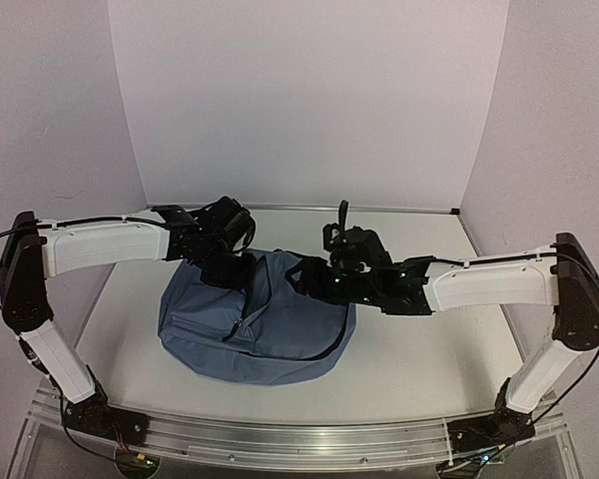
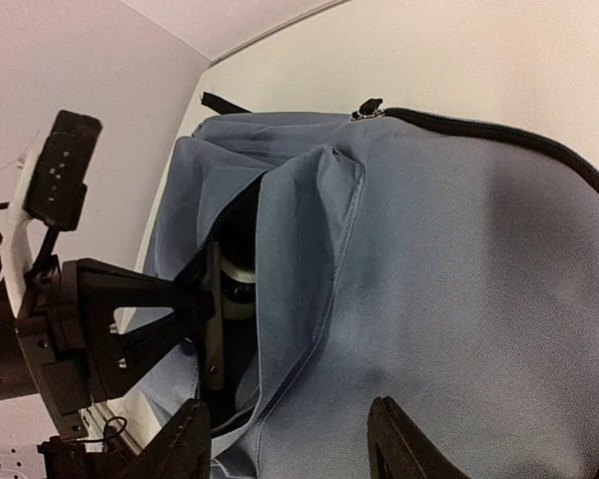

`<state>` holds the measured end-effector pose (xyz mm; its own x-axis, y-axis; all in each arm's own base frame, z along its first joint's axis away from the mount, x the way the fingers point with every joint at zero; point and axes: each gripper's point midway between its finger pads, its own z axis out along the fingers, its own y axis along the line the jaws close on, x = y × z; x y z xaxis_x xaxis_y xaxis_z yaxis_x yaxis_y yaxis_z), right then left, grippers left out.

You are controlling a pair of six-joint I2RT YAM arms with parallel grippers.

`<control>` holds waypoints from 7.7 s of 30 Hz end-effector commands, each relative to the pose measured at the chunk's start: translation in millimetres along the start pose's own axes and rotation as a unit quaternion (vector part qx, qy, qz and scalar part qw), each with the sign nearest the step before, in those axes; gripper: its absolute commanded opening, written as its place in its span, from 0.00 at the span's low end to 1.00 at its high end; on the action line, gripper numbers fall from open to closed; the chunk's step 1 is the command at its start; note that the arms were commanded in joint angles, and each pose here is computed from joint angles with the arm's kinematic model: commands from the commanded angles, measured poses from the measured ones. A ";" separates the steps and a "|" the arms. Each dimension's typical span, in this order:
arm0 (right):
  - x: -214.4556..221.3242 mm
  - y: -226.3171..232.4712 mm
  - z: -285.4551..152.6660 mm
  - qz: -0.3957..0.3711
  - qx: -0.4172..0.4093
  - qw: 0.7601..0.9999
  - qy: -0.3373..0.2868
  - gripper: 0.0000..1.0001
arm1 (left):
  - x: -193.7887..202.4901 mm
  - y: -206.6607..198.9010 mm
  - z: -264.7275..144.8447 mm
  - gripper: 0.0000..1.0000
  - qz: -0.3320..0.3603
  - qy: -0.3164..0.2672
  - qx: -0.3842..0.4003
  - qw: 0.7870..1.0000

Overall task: Pack the student bag
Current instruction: Zip the student bag at the center of the board.

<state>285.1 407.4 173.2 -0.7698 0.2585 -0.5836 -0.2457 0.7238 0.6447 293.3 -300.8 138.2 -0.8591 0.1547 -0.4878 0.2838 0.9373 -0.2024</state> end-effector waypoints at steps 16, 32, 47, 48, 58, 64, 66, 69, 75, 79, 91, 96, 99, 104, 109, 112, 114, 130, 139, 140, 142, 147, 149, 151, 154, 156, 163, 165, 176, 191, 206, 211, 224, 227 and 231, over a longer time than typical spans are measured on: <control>10.2 97.2 -60.5 -0.327 -0.128 0.936 0.040 0.47 | -32.5 -4.3 -63.8 0.88 -0.058 -0.064 0.105 0.991; 102.9 136.3 14.0 -0.304 -0.065 0.940 0.142 0.37 | 17.0 106.6 -70.0 1.00 -0.240 -0.048 0.067 0.967; 143.4 117.9 38.8 -0.048 -0.044 0.979 0.194 0.32 | 65.2 106.0 -65.9 0.95 -0.286 -0.012 0.097 0.953; 145.0 112.1 40.9 -0.040 -0.034 0.980 0.192 0.32 | 69.1 106.0 -64.9 0.94 -0.290 -0.009 0.099 0.952; 154.1 80.6 60.6 -0.014 0.019 0.985 0.171 0.31 | 85.7 104.2 -52.2 0.79 -0.310 0.010 0.114 0.944; 143.6 65.8 66.7 -0.009 0.050 0.990 0.129 0.33 | 88.3 107.3 -46.6 0.67 -0.311 0.016 0.102 0.945; 143.1 63.2 68.3 -0.009 0.055 0.991 0.123 0.33 | 89.2 108.1 -44.7 0.67 -0.311 0.018 0.100 0.945; 143.6 62.1 72.5 -0.008 0.057 0.991 0.120 0.33 | 89.4 108.7 -42.5 0.64 -0.310 0.018 0.099 0.945; 144.4 62.8 81.5 -0.008 0.058 0.992 0.112 0.32 | 88.4 108.3 -37.8 0.59 -0.310 0.021 0.098 0.946; 144.4 63.5 86.1 -0.009 0.057 0.993 0.107 0.30 | 88.4 107.7 -34.1 0.49 -0.309 0.024 0.100 0.946; 132.1 62.0 90.4 0.006 0.064 0.996 0.068 0.23 | 90.4 109.1 -28.7 0.20 -0.308 0.029 0.094 0.946; 129.8 65.7 92.6 0.016 0.057 0.996 0.061 0.23 | 89.8 108.1 -28.8 0.10 -0.307 0.029 0.097 0.946; 128.1 67.1 95.6 0.019 0.054 0.997 0.057 0.23 | 89.8 108.5 -29.0 0.06 -0.308 0.028 0.096 0.946; 128.3 58.7 102.4 0.029 0.061 0.996 0.056 0.16 | 90.4 109.1 -30.3 0.03 -0.308 0.028 0.095 0.946; 122.1 54.2 100.2 0.039 0.067 0.996 0.046 0.00 | 92.6 112.8 -31.5 0.00 -0.312 0.022 0.088 0.946; 113.7 59.2 93.0 0.047 0.060 0.996 0.036 0.00 | 95.1 115.3 -31.0 0.00 -0.315 0.021 0.083 0.945; 104.0 68.3 85.0 0.053 0.045 0.997 0.026 0.00 | 96.6 116.6 -30.6 0.00 -0.315 0.021 0.079 0.945; 52.7 110.5 42.6 0.072 -0.025 0.997 -0.022 0.00 | 101.0 123.2 -25.7 0.00 -0.315 0.024 0.060 0.947; 34.2 95.2 46.9 0.080 -0.020 0.996 -0.024 0.00 | 102.8 129.3 -27.2 0.00 -0.309 0.017 0.046 0.950; 32.6 97.7 46.3 0.076 -0.025 0.997 -0.024 0.00 | 99.8 128.7 -29.4 0.01 -0.303 0.009 0.049 0.952; 30.0 104.5 44.8 0.066 -0.035 0.997 -0.021 0.00 | 90.4 126.8 -35.9 0.01 -0.283 -0.010 0.056 0.957; 23.2 118.7 40.4 0.041 -0.058 0.997 -0.014 0.00 | 54.4 118.6 -66.8 0.17 -0.224 -0.072 0.074 0.969; 23.7 124.1 40.5 0.036 -0.068 0.997 -0.005 0.00 | 39.2 112.7 -79.6 0.43 -0.197 -0.098 0.086 0.972; 26.9 126.3 41.8 0.035 -0.075 0.997 0.006 0.00 | 24.1 104.2 -91.6 0.61 -0.166 -0.131 0.107 0.972; 32.0 124.5 44.6 0.040 -0.077 0.996 0.018 0.00 | 8.0 89.3 -105.9 0.69 -0.106 -0.184 0.130 0.968; 33.0 123.1 44.9 0.045 -0.077 0.996 0.021 0.00 | 5.1 74.5 -110.8 0.70 -0.051 -0.213 0.143 0.965; 24.9 117.2 42.3 0.062 -0.076 0.995 0.018 0.00 | 22.5 19.8 -112.4 0.64 0.127 -0.276 0.188 0.934; 24.9 116.8 43.2 0.066 -0.079 0.994 0.021 0.00 | 27.4 14.7 -109.1 0.60 0.144 -0.285 0.199 0.927; 23.9 113.1 46.9 0.079 -0.089 0.992 0.032 0.00 | 58.5 -2.1 -87.1 0.47 0.210 -0.280 0.194 0.916; 25.8 110.9 50.8 0.087 -0.093 0.991 0.039 0.00 | 79.9 8.6 -47.0 0.47 0.243 -0.238 0.142 0.930; 31.9 114.0 52.5 0.097 -0.108 0.988 0.053 0.00 | 69.4 20.9 -15.6 0.28 0.249 -0.244 0.020 0.937; 32.5 112.5 53.1 0.099 -0.107 0.988 0.052 0.00 | 65.2 16.3 -19.5 0.10 0.240 -0.258 0.029 0.935; 6.0 111.4 47.2 0.107 -0.113 0.987 0.031 0.00 | 79.9 8.1 -30.4 0.00 0.243 -0.240 0.071 0.937; -3.7 112.5 45.8 0.109 -0.117 0.987 0.023 0.00 | 84.0 7.8 -31.0 0.00 0.241 -0.233 0.076 0.939; -22.3 115.5 39.6 0.107 -0.122 0.987 0.004 0.00 | 90.1 11.3 -27.8 0.00 0.239 -0.220 0.074 0.943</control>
<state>268.6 521.8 154.5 -0.8984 0.2589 -0.3549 -0.1412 0.5947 0.7914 213.9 -266.6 113.7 -0.3421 0.3770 -0.8607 0.6687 0.7412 0.0589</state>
